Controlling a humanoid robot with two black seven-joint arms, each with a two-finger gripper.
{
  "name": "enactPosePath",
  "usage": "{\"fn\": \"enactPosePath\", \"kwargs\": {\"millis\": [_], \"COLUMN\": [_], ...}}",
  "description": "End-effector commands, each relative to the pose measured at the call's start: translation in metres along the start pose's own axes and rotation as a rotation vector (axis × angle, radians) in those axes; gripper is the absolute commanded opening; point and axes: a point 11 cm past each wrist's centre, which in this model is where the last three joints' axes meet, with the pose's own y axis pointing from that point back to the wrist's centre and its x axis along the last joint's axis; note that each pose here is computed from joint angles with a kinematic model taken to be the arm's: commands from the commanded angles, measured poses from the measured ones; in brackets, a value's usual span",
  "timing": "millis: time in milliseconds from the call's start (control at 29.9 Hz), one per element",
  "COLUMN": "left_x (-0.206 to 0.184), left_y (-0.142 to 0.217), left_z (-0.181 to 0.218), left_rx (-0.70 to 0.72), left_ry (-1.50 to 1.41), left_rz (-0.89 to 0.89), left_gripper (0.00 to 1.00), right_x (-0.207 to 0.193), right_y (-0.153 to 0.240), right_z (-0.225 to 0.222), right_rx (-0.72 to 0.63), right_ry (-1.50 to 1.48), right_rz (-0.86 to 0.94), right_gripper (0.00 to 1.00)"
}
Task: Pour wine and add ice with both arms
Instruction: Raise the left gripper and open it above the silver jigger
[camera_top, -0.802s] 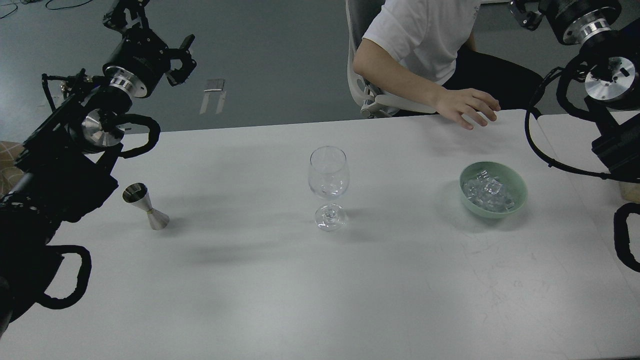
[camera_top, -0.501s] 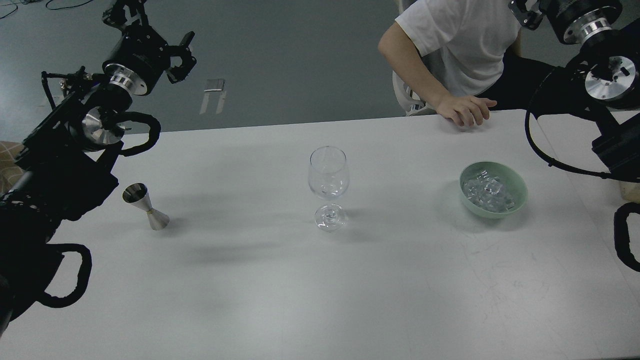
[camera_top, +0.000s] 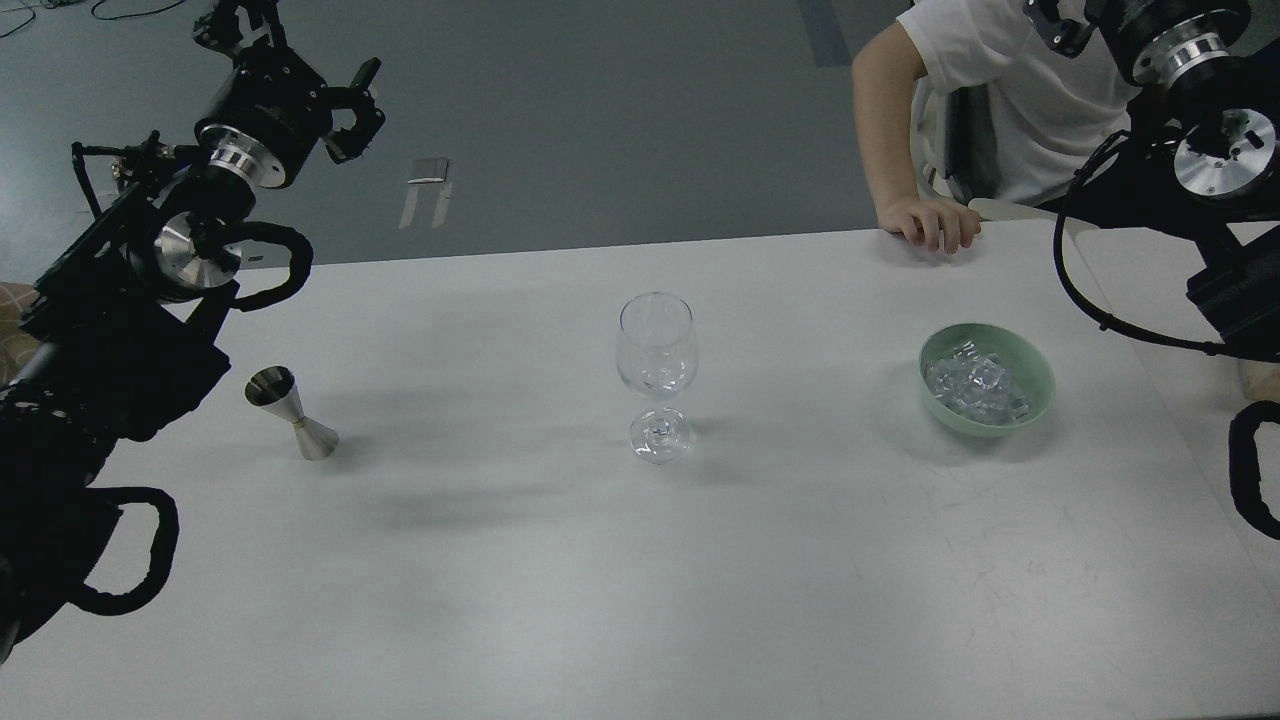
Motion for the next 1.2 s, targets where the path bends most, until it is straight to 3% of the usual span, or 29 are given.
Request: {"fn": "enactPosePath", "kwargs": {"millis": [0, 602, 1170], "left_x": [-0.001, -0.025, -0.013], "left_y": [0.000, -0.010, 0.015], "left_z": [0.001, -0.020, -0.017], "left_rx": [-0.033, -0.034, -0.033], "left_ry": [0.018, 0.106, 0.101], "left_rz": [0.003, -0.034, -0.080], "left_gripper": [0.99, 0.99, 0.99], "right_x": [-0.005, -0.021, -0.012], "right_y": [-0.001, -0.003, 0.005], "right_z": [0.003, 0.009, 0.014], "right_rx": [-0.001, 0.004, -0.006], "right_ry": [-0.007, -0.035, -0.034], "right_rz": [-0.007, -0.052, -0.036], "right_gripper": [1.00, 1.00, 1.00]}}
